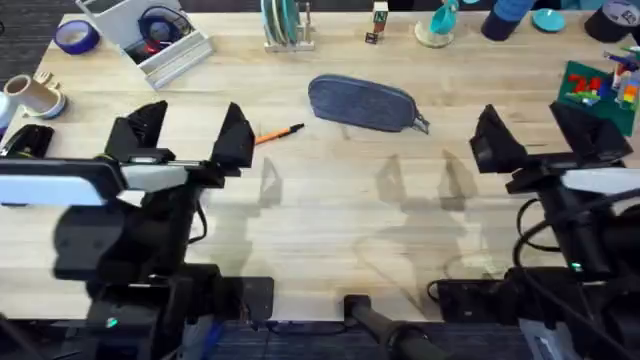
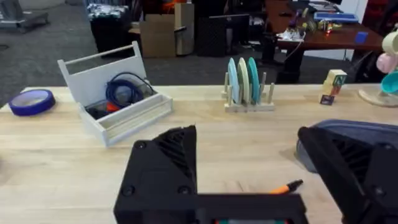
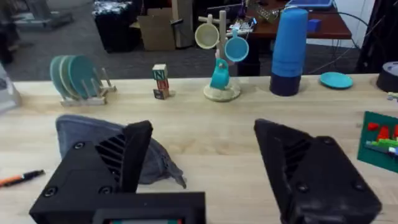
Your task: Unzip the bag, pick up the pens from the table one at a time and place them inside, then zip the bag closed.
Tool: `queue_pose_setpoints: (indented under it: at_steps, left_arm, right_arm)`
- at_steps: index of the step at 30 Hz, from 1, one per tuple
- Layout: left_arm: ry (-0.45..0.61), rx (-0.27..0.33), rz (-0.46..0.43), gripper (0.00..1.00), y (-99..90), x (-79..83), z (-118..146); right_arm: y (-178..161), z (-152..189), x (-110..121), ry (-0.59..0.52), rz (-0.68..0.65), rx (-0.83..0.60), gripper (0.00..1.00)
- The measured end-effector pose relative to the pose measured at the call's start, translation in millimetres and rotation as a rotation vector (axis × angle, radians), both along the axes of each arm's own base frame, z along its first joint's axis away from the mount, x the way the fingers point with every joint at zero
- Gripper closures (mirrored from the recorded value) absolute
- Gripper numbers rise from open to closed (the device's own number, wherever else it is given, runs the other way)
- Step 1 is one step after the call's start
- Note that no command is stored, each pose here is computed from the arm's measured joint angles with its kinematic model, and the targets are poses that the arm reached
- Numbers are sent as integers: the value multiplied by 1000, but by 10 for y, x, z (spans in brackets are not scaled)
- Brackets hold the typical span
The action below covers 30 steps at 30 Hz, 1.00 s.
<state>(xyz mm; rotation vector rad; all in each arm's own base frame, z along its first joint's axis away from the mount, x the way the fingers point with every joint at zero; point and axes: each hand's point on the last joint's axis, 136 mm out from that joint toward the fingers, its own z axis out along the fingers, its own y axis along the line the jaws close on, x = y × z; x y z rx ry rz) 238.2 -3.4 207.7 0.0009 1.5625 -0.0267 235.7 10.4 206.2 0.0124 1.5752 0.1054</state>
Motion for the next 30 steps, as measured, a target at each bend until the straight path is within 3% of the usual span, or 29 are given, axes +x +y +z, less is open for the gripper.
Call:
queue_pose_setpoints:
  at_steps: [5,10,18,30]
  left_arm:
    - [70,-2,0,8,0,-23,125]
    - [142,-2,0,8,0,9,308]
    - [263,-1,0,7,-1,139,550]
    - [514,0,1,8,-2,309,573]
  right_arm:
    - [0,212,-67,-7,0,15,6]
    - [0,326,-84,60,-1,23,6]
    - [0,463,25,265,-4,25,6]
    - [1,456,338,636,-8,23,6]
